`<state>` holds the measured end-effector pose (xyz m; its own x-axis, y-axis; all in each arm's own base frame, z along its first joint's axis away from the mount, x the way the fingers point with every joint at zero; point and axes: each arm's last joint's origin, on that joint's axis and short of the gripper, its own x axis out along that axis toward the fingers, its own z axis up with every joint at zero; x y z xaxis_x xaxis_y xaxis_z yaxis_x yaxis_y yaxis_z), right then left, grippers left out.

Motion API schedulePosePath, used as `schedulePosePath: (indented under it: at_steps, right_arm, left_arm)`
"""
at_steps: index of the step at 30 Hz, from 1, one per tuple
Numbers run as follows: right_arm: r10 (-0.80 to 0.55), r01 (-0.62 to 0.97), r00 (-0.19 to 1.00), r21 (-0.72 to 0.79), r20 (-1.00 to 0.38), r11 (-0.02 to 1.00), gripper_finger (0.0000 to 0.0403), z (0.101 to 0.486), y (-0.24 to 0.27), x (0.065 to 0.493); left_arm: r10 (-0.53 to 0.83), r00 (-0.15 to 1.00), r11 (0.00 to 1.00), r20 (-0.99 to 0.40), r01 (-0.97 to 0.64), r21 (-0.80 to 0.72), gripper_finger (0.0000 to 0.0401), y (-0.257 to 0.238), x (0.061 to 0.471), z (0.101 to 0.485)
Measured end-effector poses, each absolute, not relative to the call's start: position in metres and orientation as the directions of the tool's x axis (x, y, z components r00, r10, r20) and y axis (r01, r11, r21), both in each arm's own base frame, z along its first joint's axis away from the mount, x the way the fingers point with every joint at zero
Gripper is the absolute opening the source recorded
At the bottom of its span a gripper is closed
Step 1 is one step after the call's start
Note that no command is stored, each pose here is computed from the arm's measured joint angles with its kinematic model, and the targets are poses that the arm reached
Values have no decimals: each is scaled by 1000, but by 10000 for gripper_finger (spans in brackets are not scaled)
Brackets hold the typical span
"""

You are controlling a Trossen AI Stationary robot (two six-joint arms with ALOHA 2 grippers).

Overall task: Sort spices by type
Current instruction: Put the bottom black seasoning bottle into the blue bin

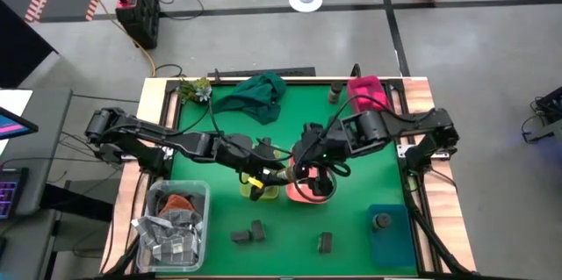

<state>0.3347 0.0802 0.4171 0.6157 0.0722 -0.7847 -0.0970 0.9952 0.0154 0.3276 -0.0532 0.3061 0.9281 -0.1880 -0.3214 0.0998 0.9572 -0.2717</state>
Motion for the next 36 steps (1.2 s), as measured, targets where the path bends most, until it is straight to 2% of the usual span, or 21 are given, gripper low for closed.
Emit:
schedulePosePath:
  at_steps: [15, 27, 31, 36]
  right_arm:
    - [68, -90, 592, 18, -803, 996, 356, 415, 80, 333]
    - [66, -95, 601, 11, -797, 995, 229, 416, 78, 334]
    - [58, -86, 581, 9, -812, 996, 229, 414, 75, 333]
    - [48, -62, 518, 19, -854, 998, 234, 413, 73, 322]
  left_arm:
    - [-164, 965, 972, -205, 122, -202, 164, -53, 331, 318]
    - [-136, 970, 978, -203, 99, -184, 167, -52, 331, 318]
    - [-134, 970, 974, -205, 91, -209, 199, -52, 331, 318]
    - [-136, 961, 973, -242, 83, -215, 278, -52, 328, 316]
